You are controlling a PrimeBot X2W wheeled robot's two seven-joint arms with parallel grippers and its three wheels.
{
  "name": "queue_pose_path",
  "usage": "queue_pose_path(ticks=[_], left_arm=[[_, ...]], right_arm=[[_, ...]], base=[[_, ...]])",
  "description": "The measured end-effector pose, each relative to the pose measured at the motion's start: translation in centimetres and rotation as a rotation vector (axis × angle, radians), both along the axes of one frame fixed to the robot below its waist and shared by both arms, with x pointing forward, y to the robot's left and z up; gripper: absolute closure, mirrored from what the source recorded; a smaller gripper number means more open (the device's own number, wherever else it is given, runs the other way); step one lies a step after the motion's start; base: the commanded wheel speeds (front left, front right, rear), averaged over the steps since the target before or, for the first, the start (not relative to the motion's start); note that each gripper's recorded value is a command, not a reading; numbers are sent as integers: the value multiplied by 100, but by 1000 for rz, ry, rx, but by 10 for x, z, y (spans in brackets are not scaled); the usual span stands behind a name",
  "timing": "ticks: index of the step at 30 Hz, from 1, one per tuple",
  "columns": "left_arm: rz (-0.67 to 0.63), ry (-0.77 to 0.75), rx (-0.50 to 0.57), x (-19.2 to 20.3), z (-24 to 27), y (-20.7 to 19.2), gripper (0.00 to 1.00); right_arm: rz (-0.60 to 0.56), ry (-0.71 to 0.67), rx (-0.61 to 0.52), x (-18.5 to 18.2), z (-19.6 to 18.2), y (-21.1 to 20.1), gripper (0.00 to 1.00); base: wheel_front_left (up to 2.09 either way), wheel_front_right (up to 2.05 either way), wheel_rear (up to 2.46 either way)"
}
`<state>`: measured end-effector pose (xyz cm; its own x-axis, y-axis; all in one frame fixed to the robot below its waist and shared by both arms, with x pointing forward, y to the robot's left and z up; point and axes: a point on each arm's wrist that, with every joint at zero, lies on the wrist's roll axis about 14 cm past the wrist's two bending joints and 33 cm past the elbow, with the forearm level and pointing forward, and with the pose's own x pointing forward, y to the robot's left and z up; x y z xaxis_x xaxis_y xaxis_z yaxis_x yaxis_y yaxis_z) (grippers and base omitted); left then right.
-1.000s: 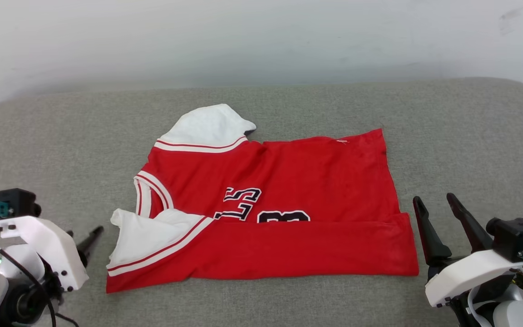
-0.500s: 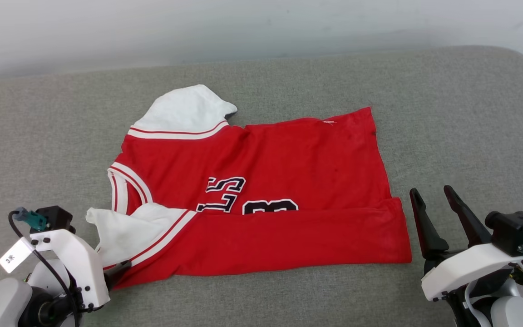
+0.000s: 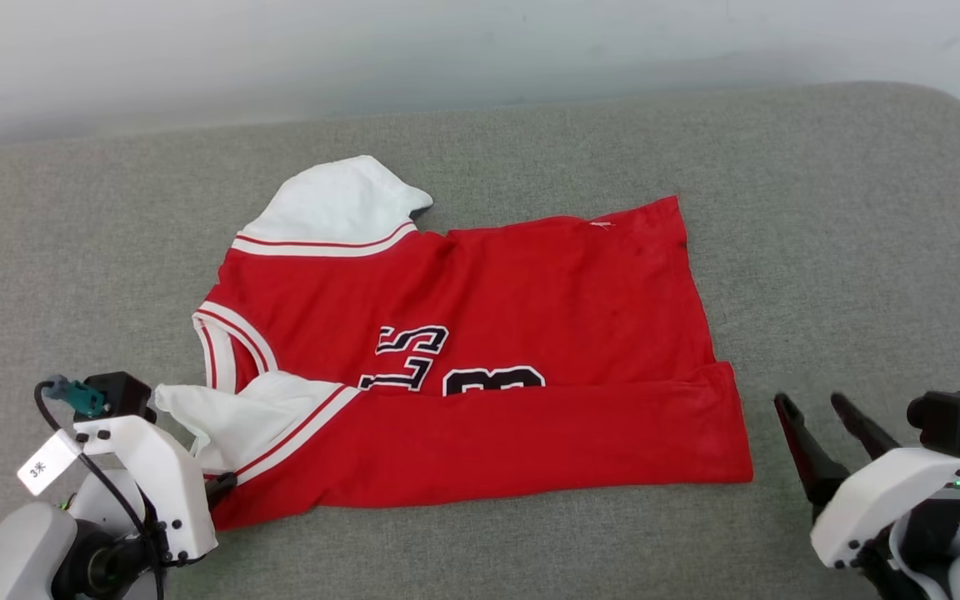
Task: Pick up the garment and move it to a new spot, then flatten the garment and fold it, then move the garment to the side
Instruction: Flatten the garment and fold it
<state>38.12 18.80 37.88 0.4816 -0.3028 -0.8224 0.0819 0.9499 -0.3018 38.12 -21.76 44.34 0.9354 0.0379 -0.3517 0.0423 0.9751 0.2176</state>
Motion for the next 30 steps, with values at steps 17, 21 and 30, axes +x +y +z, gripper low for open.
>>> queue_pose_path(ticks=[17,21,30], left_arm=[[-8,-170,19,10,40,0,100],[-1,-155,13,9,34,0,100],[16,-148,5,8,26,1,100]], right_arm=[[231,401,50,-3,-44,40,0],[284,474,59,-2,-62,57,0],[331,569,65,-5,-84,67,100]], base=[[0,0,0],[0,0,0],[0,0,0]])
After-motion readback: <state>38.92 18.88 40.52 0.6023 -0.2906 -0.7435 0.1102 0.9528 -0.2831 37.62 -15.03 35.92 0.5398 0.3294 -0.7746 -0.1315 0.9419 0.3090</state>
